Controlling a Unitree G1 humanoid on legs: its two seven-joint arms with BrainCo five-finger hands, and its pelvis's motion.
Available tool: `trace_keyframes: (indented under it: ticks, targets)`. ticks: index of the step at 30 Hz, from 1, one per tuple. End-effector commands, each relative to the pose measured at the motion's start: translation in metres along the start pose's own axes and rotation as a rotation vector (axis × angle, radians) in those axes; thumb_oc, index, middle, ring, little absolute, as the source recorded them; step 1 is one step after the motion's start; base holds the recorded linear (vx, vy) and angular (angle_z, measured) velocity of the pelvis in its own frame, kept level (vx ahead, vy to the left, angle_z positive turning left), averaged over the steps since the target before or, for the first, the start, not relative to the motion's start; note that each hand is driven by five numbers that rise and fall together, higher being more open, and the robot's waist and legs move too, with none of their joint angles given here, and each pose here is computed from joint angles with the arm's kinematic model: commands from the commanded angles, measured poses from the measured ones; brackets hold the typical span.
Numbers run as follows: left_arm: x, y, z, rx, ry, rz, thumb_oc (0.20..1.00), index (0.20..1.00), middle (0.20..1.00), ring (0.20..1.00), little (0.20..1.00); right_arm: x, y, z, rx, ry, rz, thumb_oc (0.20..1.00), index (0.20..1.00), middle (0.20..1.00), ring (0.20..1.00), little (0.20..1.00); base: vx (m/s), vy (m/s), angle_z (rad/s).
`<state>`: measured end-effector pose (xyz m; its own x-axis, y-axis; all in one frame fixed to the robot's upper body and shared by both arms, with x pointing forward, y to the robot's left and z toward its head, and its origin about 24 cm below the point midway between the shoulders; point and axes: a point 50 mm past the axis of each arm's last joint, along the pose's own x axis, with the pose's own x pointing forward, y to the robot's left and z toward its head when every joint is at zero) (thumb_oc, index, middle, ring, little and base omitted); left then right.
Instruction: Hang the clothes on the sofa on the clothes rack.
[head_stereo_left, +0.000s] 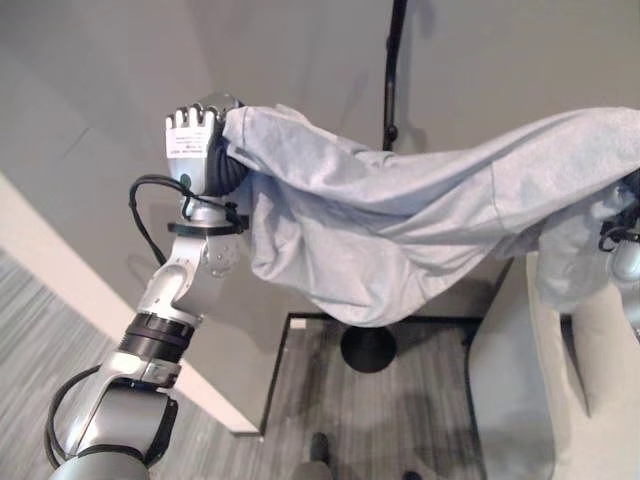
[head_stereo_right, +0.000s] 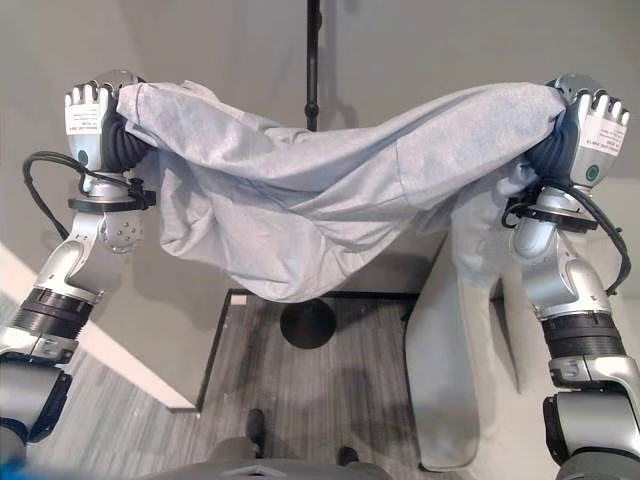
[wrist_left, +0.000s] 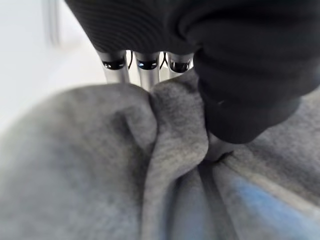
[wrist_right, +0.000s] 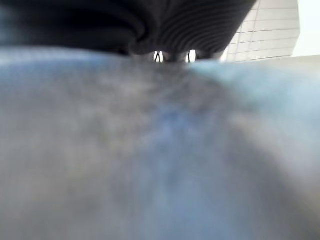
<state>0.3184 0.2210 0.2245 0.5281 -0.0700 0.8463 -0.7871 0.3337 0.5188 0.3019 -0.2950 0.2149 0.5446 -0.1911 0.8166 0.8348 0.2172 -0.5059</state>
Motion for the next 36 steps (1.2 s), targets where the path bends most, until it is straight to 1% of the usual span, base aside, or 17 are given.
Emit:
trace_keyframes:
  ticks: [1,5,7,16,20,22,25,31,34,36]
  targets:
    - [0.005,0.016,-0.012,0.069,-0.011,0.034,0.200,0.200,0.200,0.200,0.200,0.017,-0.022,0.002,-0.019,-0.048,-0.073,0.200,0.200,0.200,0.200,0.200,0.31,0.136,-0.35]
    - [0.002,0.016,-0.014,0.070,-0.006,0.029,0.200,0.200,0.200,0.200,0.200,0.015,-0.021,0.002,-0.023,-0.046,-0.064,0.200,0.200,0.200,0.200,0.200,0.10,0.045,-0.16]
    - [-0.003,0.018,-0.017,0.079,0.007,0.025,0.200,0.200,0.200,0.200,0.200,0.018,-0.019,0.003,-0.068,-0.052,-0.059,0.200,0.200,0.200,0.200,0.200,0.46,0.273,-0.03]
    - [0.014,0.020,-0.015,0.092,0.000,0.075,0.200,0.200,0.200,0.200,0.200,0.028,-0.023,0.006,-0.093,-0.033,-0.118,0.200,0.200,0.200,0.200,0.200,0.17,0.169,-0.08]
    - [0.023,0.019,-0.016,0.092,0.033,0.088,0.200,0.200,0.200,0.200,0.200,0.026,-0.017,0.003,-0.079,-0.001,-0.104,0.200,0.200,0.200,0.200,0.200,0.14,0.093,0.15]
    - [0.027,0.019,-0.016,0.092,0.024,0.080,0.200,0.200,0.200,0.200,0.200,0.026,-0.017,0.002,-0.080,0.005,-0.093,0.200,0.200,0.200,0.200,0.200,0.24,-0.113,0.02]
    - [0.033,0.016,-0.017,0.108,0.016,0.060,0.200,0.200,0.200,0.200,0.200,0.025,-0.022,-0.013,-0.120,0.046,-0.093,0.200,0.200,0.200,0.200,0.200,0.25,-0.219,0.30]
    - [0.043,0.011,-0.016,0.150,-0.016,0.017,0.200,0.200,0.200,0.200,0.200,0.025,-0.030,-0.022,-0.163,0.047,-0.085,0.200,0.200,0.200,0.200,0.200,0.23,-0.179,0.38]
    - [0.053,0.009,-0.013,0.159,-0.037,-0.002,0.200,0.200,0.200,0.200,0.200,0.031,-0.034,-0.025,-0.174,0.031,-0.072,0.200,0.200,0.200,0.200,0.200,0.23,-0.238,0.32]
    - [0.067,0.010,-0.014,0.186,-0.034,-0.007,0.200,0.200,0.200,0.200,0.200,0.038,-0.039,-0.027,-0.181,0.024,-0.083,0.200,0.200,0.200,0.200,0.200,0.22,-0.233,0.22]
